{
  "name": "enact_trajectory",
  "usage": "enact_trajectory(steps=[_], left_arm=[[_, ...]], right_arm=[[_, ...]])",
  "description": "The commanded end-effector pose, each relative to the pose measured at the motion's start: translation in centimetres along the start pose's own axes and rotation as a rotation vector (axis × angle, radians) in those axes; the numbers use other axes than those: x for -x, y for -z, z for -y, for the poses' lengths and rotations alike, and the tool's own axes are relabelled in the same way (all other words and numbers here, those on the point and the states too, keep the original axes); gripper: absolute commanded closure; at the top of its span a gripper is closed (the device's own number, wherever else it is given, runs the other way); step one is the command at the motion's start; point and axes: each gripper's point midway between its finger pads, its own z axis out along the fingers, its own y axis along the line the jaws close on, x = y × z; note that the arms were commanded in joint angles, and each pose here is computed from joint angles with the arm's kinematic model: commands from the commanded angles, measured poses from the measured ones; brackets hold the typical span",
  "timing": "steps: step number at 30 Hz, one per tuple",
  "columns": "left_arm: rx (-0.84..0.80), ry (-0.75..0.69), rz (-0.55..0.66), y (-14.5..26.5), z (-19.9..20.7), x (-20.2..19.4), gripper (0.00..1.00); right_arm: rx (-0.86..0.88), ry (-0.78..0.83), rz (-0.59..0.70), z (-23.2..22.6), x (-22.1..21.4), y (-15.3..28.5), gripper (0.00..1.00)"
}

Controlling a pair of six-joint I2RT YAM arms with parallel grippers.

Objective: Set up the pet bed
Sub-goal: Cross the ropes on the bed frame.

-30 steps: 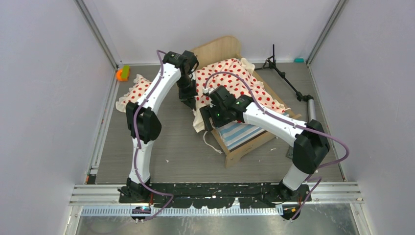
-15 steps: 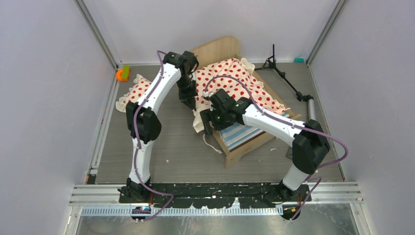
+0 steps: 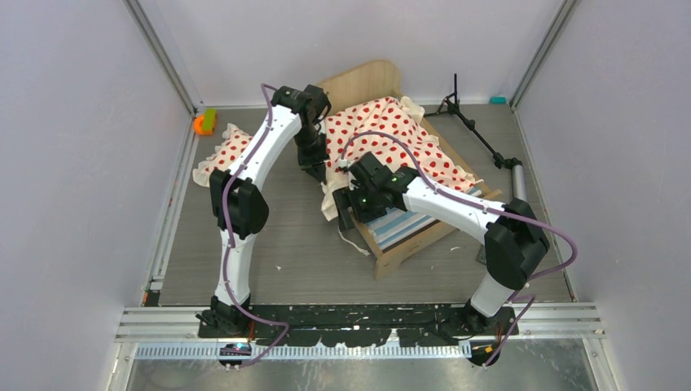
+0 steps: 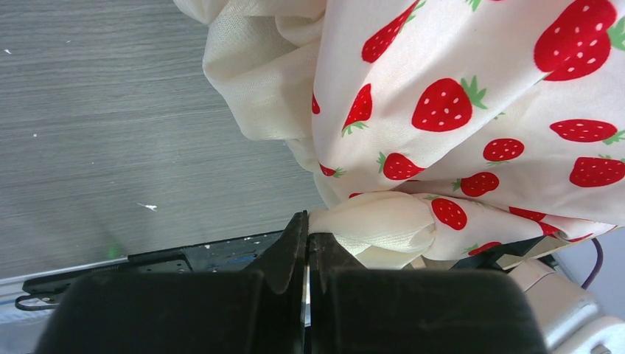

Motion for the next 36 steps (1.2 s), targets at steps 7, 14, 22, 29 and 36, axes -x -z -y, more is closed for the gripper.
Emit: enact_trajectory(steps=[7,14,22,29,36], left_arm=[[-0.048,-0.020,0.044,1.9,0.8,-0.1,1.00],[-0.051,-0.020,0.044,1.8,0.8,0.0,1.00],[-0.048,-0.024,0.041,1.8,0.7,-0.1,1.00],[-0.046,-0.025,0.039,1.8,0.7,-0.1,1.00],[-0.046,-0.029,0.039,1.8,0.7,-0.1,1.00]], right_arm=[[0.114,0.024,0.038,-2.7,0.9,0.5,0.24],[0.146,0.023,-0.012,-3.4,-0.4,-0.5,0.25],[0.050,0.024,-0.151,-1.7,-4.3,-3.7,0.24],[-0.095,0.082,-0.196,0.8,-5.4,-4.3,0.24],[-0.205,0.123,0.027,2.0,0.0,-0.5,0.22]])
